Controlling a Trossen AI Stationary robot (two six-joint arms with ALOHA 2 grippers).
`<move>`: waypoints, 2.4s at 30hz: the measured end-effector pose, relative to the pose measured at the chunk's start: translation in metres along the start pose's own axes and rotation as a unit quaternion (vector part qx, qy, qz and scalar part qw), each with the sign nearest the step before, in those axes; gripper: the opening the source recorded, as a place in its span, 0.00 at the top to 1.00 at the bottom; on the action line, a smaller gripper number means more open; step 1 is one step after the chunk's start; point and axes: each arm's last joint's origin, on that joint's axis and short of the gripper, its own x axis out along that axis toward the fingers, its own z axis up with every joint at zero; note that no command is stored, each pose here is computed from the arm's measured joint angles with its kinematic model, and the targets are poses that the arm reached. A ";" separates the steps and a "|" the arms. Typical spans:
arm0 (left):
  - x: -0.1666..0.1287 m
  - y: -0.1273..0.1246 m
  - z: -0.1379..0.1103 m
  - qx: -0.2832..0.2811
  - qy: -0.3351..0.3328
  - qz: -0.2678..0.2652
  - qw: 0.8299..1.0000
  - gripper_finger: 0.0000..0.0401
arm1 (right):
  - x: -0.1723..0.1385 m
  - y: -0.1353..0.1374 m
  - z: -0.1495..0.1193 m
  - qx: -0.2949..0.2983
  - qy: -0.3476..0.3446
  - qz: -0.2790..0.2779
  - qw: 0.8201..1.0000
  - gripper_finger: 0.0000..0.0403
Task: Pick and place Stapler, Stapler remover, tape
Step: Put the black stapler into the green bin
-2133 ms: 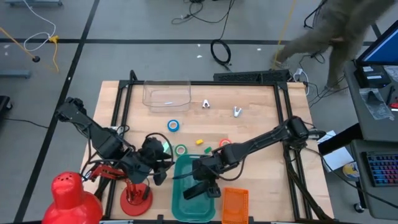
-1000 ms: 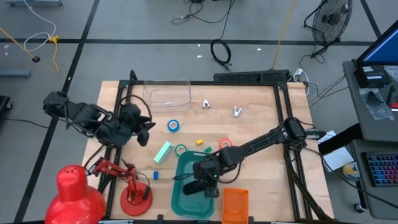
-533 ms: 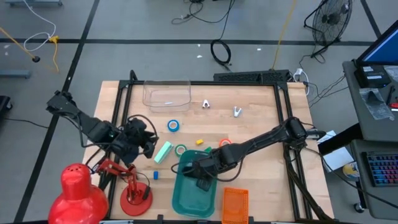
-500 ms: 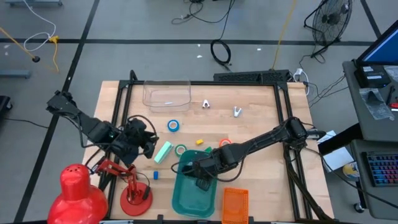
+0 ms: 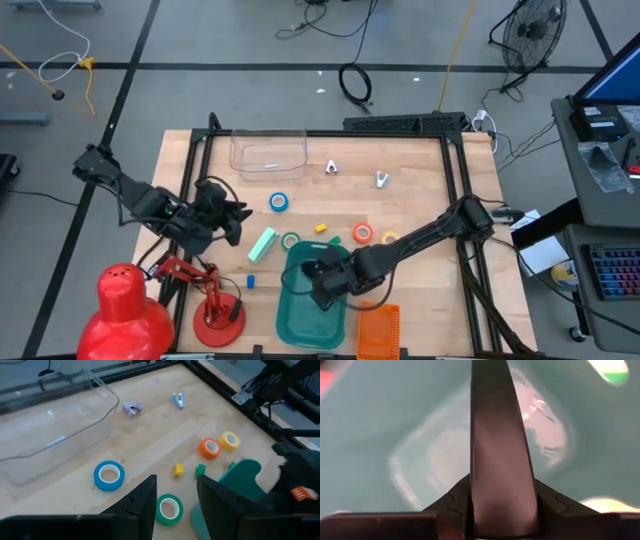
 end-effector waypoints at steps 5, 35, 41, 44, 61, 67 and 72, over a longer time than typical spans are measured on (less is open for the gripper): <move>-0.011 0.010 0.008 0.010 -0.009 -0.019 1.000 0.64 | 0.012 0.006 -0.006 0.068 -0.007 0.005 0.998 0.71; -0.046 0.058 0.039 0.086 -0.056 -0.069 0.992 0.64 | 0.048 0.008 0.002 0.195 -0.002 0.004 0.981 0.51; -0.046 0.057 0.039 0.095 -0.048 -0.075 0.991 0.64 | 0.033 0.014 0.007 0.181 -0.013 0.048 0.982 0.54; -0.046 0.057 0.039 0.099 -0.046 -0.078 0.991 0.64 | 0.016 0.015 0.013 0.171 -0.033 0.074 0.982 0.57; -0.046 0.057 0.038 0.101 -0.040 -0.083 0.991 0.64 | -0.102 0.009 0.038 0.123 -0.281 0.176 0.935 0.60; -0.042 0.053 0.039 0.093 -0.057 -0.065 0.992 0.64 | -0.122 -0.006 0.033 0.085 -0.282 0.139 0.946 0.60; -0.033 0.042 0.042 0.075 -0.068 -0.053 0.993 0.64 | -0.120 -0.027 0.022 0.073 -0.244 0.043 0.966 0.60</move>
